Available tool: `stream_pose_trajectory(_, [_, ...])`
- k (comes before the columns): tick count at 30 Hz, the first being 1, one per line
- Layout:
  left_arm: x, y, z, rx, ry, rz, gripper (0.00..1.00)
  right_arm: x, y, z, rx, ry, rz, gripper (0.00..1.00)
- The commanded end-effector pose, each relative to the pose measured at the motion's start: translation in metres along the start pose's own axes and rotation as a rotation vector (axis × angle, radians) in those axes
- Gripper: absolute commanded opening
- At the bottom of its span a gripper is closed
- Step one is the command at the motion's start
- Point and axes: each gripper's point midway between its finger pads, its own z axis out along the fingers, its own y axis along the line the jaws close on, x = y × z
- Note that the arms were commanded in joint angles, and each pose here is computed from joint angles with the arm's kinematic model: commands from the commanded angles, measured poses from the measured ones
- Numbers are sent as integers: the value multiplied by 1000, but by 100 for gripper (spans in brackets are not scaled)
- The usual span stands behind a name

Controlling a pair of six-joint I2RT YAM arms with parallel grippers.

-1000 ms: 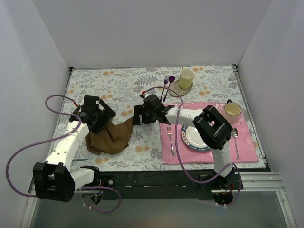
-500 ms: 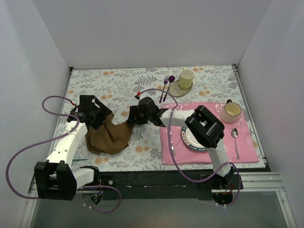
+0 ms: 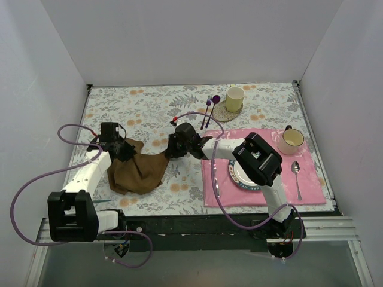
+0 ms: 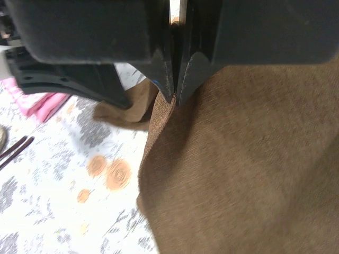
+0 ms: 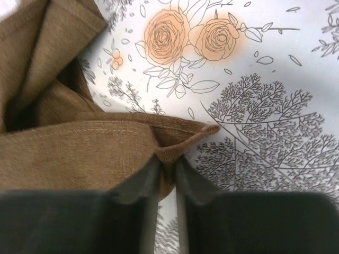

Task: Fold the napkin, place the utensils inside, and roll it up
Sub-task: Flatten the napkin out

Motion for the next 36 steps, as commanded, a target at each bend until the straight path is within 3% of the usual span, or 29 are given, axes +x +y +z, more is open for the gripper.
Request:
stream_pose_trajectory(1, [-36, -33, -2, 59, -68, 10, 0, -27, 6, 9, -26, -26, -23, 2])
stream_pose_trajectory(7, [-120, -107, -2, 227, -200, -40, 0, -137, 8, -16, -14, -205, -88, 1])
stream_pose_trajectory(10, [-189, -172, -32, 379, -329, -20, 0, -218, 18, -54, -5, -336, -159, 1])
stream_pose_trajectory(11, [-206, -185, -24, 410, -348, -12, 0, -258, 38, -78, -35, -426, -194, 1])
stream_pose_trajectory(12, [-233, -224, -60, 529, -413, 27, 0, -279, 39, -95, -32, -469, -214, 1])
stream_pose_trajectory(14, [-258, -251, -67, 598, -455, 72, 0, -313, 58, -127, -40, -564, -297, 1])
stream_pose_trajectory(15, [-279, -281, -110, 694, -532, 114, 0, -338, 73, -154, -44, -642, -332, 1])
stream_pose_trajectory(20, [-314, -315, -175, 786, -698, 210, 0, -376, 118, -243, -55, -836, -467, 1])
stream_pose_trajectory(21, [-315, -315, -191, 799, -727, 221, 0, -376, 118, -252, -45, -847, -467, 1])
stream_pose_trajectory(24, [-309, -292, -181, 733, -742, 216, 0, -361, 118, -266, -51, -833, -460, 1])
stream_pose_trajectory(25, [-302, -286, -204, 742, -773, 214, 0, -343, 106, -250, -42, -774, -447, 1])
stream_pose_trajectory(26, [-294, -263, -169, 662, -730, 178, 0, -335, 107, -256, -55, -766, -439, 1])
stream_pose_trajectory(28, [-278, -241, -175, 622, -729, 137, 0, -290, 84, -220, -69, -622, -383, 1])
stream_pose_trajectory(29, [-260, -210, -134, 531, -659, 101, 0, -278, 87, -224, -90, -611, -374, 1])
stream_pose_trajectory(31, [-236, -184, -125, 494, -621, 63, 0, -234, 83, -199, -133, -512, -349, 1])
stream_pose_trajectory(32, [-217, -152, -91, 405, -564, 41, 0, -196, 70, -179, -137, -438, -333, 1])
stream_pose_trajectory(36, [-174, -62, -33, 139, -463, -69, 0, -82, 74, -132, -256, -174, -306, 1])
